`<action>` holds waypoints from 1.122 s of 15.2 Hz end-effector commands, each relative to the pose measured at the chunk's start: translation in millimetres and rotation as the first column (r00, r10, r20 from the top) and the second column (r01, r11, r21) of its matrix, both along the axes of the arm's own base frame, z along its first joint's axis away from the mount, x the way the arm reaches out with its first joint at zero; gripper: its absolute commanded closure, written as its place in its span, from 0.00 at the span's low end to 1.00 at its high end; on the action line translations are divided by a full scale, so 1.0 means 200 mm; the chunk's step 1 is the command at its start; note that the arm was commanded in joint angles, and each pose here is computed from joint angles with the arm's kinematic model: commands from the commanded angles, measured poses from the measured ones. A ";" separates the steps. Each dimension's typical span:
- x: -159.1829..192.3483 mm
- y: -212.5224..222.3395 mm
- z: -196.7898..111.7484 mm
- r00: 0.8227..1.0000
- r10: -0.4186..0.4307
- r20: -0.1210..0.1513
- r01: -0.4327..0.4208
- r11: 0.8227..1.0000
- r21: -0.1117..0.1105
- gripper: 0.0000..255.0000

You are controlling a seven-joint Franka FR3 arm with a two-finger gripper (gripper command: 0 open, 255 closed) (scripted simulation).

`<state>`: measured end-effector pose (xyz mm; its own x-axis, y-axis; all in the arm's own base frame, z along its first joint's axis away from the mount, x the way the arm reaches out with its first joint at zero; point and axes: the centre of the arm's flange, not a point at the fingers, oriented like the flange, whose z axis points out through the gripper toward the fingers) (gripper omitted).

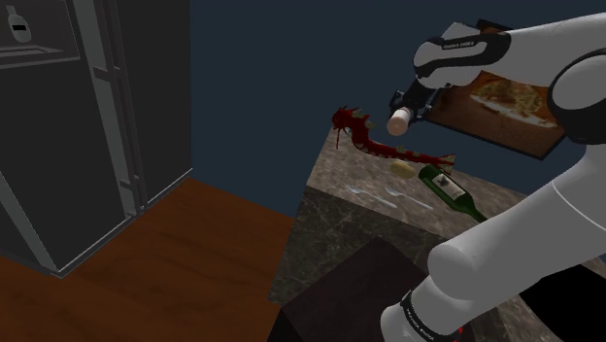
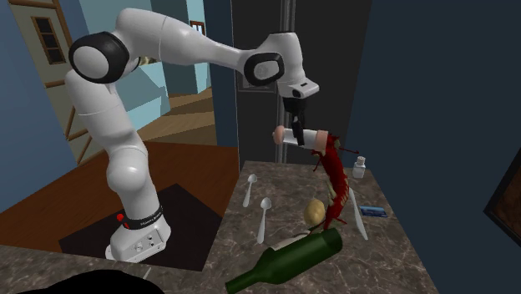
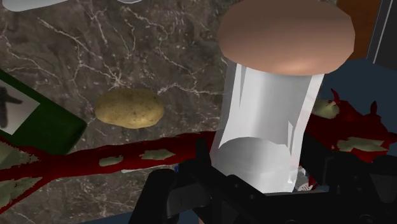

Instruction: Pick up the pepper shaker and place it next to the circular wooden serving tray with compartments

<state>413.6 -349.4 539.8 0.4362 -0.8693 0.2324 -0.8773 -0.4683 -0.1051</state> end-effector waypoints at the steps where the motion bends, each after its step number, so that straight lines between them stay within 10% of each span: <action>1: 0.00 0.00 0.05 1.000 0.000 0.000 0.000 1.000 0.000 1.00; 17: 0.00 0.00 0.47 1.000 0.000 0.000 0.000 1.000 0.000 1.00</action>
<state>413.8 -348.8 628.7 0.4360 -0.8694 0.2322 -0.8774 -0.4681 -0.1050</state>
